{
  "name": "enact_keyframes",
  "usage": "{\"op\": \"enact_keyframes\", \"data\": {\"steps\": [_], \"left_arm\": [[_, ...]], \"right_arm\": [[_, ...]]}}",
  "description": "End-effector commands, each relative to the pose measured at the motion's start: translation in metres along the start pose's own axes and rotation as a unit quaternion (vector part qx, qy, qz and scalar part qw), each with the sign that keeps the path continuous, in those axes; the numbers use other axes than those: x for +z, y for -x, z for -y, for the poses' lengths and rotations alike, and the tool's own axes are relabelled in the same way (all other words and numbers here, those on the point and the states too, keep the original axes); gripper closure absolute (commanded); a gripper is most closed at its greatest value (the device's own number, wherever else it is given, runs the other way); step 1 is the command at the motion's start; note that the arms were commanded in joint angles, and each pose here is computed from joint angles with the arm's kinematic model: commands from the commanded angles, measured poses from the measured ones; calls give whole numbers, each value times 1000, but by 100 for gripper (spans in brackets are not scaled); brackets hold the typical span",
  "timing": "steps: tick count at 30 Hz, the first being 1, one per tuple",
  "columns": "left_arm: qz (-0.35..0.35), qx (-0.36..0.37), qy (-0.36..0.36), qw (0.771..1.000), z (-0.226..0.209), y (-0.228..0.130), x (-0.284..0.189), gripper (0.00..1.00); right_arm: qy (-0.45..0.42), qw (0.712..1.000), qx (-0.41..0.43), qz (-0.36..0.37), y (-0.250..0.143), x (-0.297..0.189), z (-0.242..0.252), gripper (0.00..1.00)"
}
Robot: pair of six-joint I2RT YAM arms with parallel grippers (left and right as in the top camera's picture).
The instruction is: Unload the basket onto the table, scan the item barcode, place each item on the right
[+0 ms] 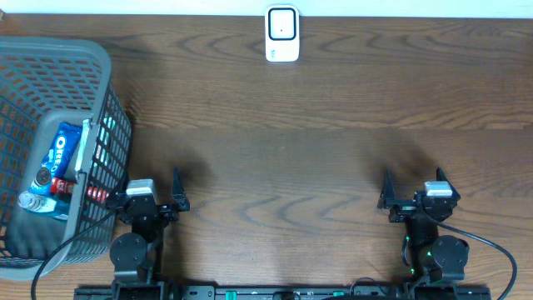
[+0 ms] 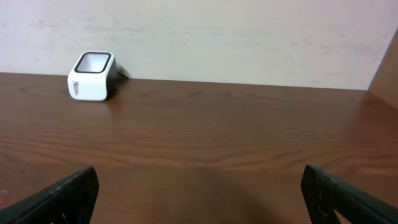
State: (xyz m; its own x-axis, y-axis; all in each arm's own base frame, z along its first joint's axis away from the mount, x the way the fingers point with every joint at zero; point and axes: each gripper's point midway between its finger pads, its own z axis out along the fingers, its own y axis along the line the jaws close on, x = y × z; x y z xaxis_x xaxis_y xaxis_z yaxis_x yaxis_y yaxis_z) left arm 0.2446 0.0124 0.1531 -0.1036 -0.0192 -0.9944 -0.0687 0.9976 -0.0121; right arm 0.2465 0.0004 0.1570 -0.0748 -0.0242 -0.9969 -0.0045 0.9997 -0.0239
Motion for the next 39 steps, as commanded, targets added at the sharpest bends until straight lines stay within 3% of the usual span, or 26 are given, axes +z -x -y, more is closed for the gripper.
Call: {"op": "enact_keyframes", "data": {"steps": [1, 21, 26, 30, 33, 39], "left_arm": [[-28, -2, 18, 999, -6, -18, 1, 0], [-26, -6, 17, 999, -6, -17, 1, 0], [-32, -44, -124, 991, 42, -14, -5, 0], [-59, -46, -135, 988, 47, -13, -10, 1], [-63, -47, -137, 987, 48, 6, -16, 0], [-35, -71, -139, 987, 49, 85, -25, 0]], "right_arm": [[0, 1000, -4, -2, -1, 0, -1, 1], [0, 1000, -4, -2, -1, 0, -1, 1], [0, 1000, -4, -2, -1, 0, -1, 1], [0, 1000, -4, -2, -1, 0, -1, 1], [0, 1000, -4, -2, -1, 0, -1, 1], [0, 1000, -4, -2, -1, 0, -1, 1]]}}
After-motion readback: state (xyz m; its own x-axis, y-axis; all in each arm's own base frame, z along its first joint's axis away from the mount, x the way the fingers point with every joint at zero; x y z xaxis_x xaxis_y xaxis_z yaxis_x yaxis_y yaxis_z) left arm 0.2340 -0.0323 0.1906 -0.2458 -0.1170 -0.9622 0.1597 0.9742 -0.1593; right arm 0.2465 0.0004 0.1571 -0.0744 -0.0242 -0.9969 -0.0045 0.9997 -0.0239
